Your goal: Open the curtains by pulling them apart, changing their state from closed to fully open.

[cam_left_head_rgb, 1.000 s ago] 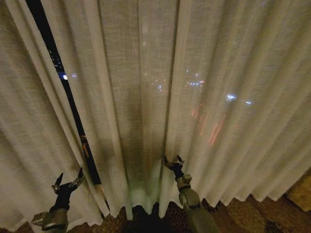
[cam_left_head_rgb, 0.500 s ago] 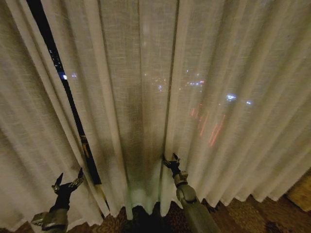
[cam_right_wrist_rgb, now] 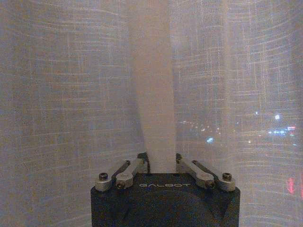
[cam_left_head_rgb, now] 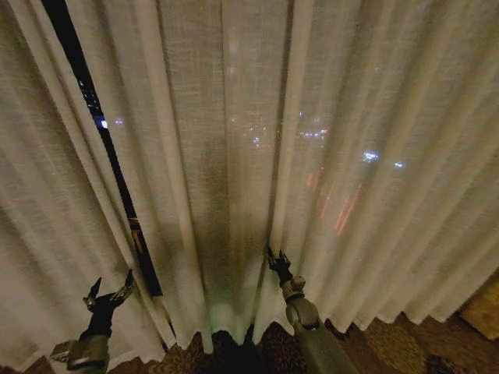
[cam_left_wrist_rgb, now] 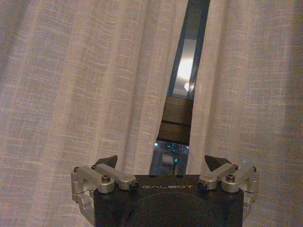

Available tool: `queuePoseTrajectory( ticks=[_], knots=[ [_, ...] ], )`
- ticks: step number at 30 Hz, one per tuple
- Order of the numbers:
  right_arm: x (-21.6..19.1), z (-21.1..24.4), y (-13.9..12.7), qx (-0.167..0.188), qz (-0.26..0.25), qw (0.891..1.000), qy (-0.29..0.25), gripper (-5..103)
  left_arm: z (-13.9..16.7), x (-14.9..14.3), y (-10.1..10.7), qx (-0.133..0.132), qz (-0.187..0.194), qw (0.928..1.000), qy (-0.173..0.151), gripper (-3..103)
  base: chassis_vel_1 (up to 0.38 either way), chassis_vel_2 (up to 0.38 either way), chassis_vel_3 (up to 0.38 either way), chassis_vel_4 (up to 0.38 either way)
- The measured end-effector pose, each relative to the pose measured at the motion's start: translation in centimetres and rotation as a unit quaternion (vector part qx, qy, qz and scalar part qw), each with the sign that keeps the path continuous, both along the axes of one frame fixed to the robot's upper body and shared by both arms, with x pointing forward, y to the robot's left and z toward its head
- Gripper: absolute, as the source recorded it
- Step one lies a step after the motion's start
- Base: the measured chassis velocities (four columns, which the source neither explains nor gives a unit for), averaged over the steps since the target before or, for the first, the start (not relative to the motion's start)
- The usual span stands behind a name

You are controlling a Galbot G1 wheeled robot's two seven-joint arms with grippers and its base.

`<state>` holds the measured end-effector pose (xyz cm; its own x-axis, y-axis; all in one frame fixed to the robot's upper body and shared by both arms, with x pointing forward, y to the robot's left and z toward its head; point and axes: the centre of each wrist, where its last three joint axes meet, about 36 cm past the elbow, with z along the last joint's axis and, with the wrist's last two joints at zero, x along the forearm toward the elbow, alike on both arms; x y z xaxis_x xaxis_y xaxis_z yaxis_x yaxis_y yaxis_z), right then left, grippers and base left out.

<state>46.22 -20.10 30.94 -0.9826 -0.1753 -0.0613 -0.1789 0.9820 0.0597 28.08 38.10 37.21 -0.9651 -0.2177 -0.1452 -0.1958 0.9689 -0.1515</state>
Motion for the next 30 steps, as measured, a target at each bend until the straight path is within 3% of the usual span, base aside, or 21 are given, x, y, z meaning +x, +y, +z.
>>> queuePoseTrajectory(
  ticks=[3,7,30],
  knots=[
    [0.0,0.0,0.2,0.009,0.001,1.000,0.001,4,0.0,0.0,0.0,0.000,0.000,1.0000,0.000,100,0.000,0.000,0.000,0.000],
    [0.0,-0.2,0.1,0.013,0.006,1.000,0.002,1,0.0,0.0,0.0,0.000,0.000,1.0000,0.000,100,0.000,0.000,0.000,0.000],
    [-0.1,-0.5,-1.6,0.023,0.017,1.000,0.006,0,0.0,0.0,0.0,0.000,0.000,1.0000,0.000,100,-0.035,-0.033,0.034,0.036]
  ],
)
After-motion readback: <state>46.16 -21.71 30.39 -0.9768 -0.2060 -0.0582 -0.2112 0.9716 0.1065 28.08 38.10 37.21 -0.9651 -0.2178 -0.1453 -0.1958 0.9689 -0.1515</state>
